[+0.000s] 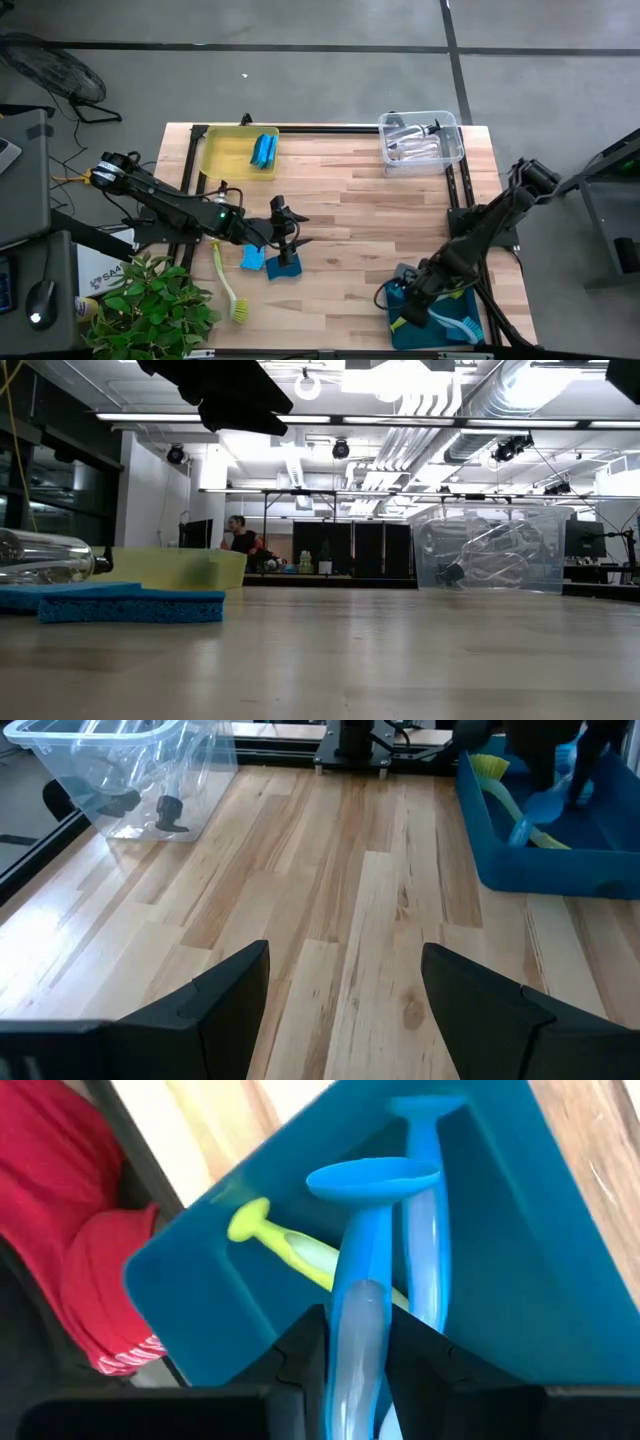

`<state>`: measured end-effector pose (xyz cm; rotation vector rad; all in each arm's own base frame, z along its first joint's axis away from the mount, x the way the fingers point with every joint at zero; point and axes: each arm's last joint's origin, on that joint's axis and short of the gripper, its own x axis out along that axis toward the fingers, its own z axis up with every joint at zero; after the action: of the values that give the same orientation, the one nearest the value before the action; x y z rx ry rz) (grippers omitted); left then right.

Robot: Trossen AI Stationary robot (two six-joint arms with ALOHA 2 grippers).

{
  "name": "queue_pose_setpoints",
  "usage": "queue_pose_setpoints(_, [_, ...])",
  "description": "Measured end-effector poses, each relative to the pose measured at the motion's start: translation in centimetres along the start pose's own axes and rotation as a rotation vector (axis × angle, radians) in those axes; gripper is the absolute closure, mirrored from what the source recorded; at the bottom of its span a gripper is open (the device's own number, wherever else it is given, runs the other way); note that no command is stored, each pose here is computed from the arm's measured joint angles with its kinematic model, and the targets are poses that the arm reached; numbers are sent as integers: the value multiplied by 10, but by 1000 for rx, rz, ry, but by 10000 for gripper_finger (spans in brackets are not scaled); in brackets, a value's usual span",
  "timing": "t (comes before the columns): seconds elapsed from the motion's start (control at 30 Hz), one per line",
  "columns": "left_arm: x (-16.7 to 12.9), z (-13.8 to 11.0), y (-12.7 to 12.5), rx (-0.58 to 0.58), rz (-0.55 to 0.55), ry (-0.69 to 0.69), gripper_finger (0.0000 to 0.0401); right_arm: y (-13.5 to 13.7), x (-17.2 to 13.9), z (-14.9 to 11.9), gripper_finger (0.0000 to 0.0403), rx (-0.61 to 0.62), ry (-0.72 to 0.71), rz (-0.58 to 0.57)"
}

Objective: Pick & Place Kitchen Sink Supplies
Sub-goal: Put the blue dish brush into the blue bin, then put the blue sponge into the yellow bin

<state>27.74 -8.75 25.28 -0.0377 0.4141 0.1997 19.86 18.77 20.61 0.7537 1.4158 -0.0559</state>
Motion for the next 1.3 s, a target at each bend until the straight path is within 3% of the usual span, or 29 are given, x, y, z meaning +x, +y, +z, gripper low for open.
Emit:
queue_pose_setpoints(0.8, [0,0,0,-19,-1,0,145,-1,6,2,277,-55,-40,-33])
queue_pose_setpoints(1.3, [0,-2,0,-23,-12,21,145,-1,-3,-1,237,-77,12,-8])
